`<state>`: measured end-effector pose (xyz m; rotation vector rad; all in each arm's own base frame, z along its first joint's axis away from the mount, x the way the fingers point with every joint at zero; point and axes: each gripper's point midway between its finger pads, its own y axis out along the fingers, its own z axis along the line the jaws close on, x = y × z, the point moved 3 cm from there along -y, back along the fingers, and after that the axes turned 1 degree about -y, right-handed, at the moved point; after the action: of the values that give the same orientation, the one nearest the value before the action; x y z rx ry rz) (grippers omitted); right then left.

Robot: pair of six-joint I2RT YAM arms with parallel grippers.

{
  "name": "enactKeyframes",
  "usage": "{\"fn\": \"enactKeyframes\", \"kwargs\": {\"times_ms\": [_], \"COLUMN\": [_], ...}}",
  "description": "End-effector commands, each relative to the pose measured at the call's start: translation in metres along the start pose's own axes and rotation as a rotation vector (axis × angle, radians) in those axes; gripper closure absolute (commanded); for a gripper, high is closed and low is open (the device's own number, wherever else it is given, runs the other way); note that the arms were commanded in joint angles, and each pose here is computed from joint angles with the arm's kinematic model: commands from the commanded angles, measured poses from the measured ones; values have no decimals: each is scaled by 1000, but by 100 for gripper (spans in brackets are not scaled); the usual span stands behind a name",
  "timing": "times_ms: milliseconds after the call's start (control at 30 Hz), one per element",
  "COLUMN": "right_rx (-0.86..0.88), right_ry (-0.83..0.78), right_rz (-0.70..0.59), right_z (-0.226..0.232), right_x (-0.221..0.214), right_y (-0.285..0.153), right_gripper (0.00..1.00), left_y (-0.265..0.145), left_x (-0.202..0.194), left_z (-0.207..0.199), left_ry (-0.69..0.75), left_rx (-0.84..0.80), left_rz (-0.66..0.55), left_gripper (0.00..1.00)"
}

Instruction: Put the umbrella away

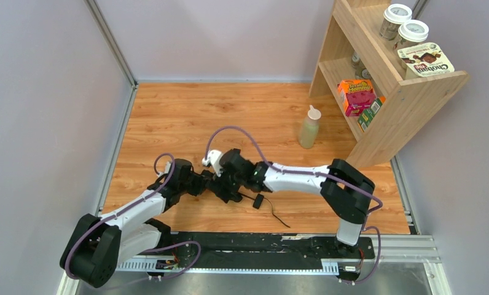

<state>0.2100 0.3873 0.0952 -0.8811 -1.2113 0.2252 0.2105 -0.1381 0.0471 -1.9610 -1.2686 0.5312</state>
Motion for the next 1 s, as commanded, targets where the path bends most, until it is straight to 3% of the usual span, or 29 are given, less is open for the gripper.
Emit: {"fn": "enactKeyframes", "kwargs": {"times_ms": [0,167,367,433,500,633,667,733,833,967], "right_rx": [-222,-271,-334,-344,-351,-209,-151,7,185,329], "right_ry": [-236,-312,-237,-210,-174,-61,-30,31,126,282], "right_rz": [-121,-135,-34,9,47,110,120,139,173,234], "right_z": [3,14,5,2,-3,2,3,12,17,15], "right_x": [20,23,-17,-37,-57,-95,-102,-112,-128,-144], "right_y": [11,34,60,63,64,66,67,69,71,75], "right_gripper": [0,4,21,35,63,100,100,100,100,100], "left_y": [-10,-10,-11,-12,-14,-18,-18,-20,-26,-36], "left_x": [2,-2,-5,-5,-5,-2,-1,2,8,14], "left_z": [88,87,85,83,79,70,67,59,40,18], "left_ry": [126,109,86,86,83,90,92,103,124,160], "left_rx": [381,411,425,425,416,366,353,308,222,100], "left_rz": [-4,24,42,47,44,24,18,-2,-40,-82], "left_gripper": [100,100,100,100,100,100,98,85,52,25]}}
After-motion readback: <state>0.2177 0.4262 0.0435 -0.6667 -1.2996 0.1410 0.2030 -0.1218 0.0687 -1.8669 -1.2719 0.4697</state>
